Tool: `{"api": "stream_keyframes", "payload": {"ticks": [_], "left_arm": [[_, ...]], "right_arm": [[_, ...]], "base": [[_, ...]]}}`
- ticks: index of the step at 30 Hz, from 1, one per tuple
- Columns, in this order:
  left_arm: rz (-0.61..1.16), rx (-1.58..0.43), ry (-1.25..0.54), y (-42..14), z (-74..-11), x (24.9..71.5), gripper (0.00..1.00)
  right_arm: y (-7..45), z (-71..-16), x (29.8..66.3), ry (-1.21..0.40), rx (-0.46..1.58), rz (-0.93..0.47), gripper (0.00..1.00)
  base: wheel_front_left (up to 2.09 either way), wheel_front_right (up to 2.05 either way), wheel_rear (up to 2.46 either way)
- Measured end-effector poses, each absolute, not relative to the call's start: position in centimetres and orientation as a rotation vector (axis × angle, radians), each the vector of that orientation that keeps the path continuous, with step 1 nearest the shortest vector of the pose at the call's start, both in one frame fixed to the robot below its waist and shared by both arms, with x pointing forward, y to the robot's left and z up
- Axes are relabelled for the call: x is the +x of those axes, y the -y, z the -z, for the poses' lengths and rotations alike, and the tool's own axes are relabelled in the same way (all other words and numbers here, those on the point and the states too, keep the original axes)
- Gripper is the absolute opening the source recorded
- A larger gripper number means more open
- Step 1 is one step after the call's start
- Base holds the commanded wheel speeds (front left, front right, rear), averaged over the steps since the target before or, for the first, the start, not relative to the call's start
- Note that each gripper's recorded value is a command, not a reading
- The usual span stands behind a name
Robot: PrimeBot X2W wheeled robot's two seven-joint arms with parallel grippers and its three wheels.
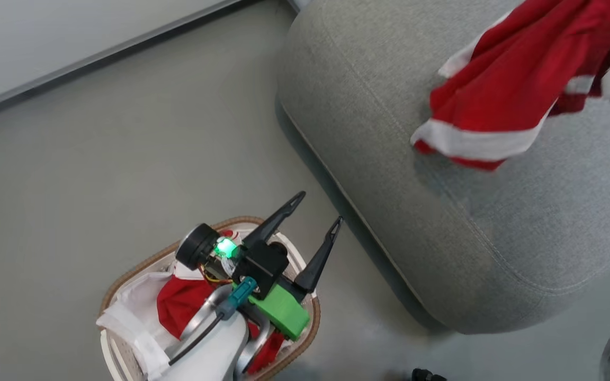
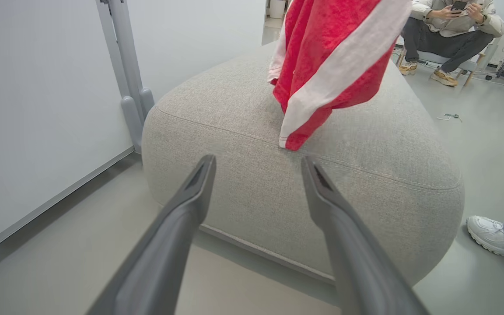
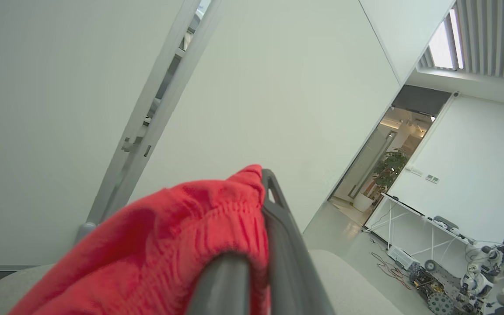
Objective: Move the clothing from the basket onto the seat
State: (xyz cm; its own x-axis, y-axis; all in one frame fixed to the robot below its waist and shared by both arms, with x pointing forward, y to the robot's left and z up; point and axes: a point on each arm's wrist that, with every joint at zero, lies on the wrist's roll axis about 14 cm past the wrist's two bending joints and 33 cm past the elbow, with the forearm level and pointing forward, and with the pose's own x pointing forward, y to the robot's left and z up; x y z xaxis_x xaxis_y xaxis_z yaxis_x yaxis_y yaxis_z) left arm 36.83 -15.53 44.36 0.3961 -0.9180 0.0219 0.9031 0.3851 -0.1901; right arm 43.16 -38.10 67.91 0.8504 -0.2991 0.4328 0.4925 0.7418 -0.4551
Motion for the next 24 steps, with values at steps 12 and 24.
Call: {"api": "stream_keyframes", "payload": {"ticks": [12, 24], "left_arm": [[1.062, -0.187, -0.131, 13.0, -38.8, 42.6, 1.00], [0.990, -0.207, -0.236, 10.9, -32.5, 44.2, 1.00]], "right_arm": [[43.0, -70.6, 51.3, 0.370, -0.747, 0.531, 0.00], [42.6, -49.8, 55.4, -0.054, -0.605, 0.460, 0.00]], "base": [[0.00, 0.00, 0.00], [0.00, 0.00, 0.00]]}}
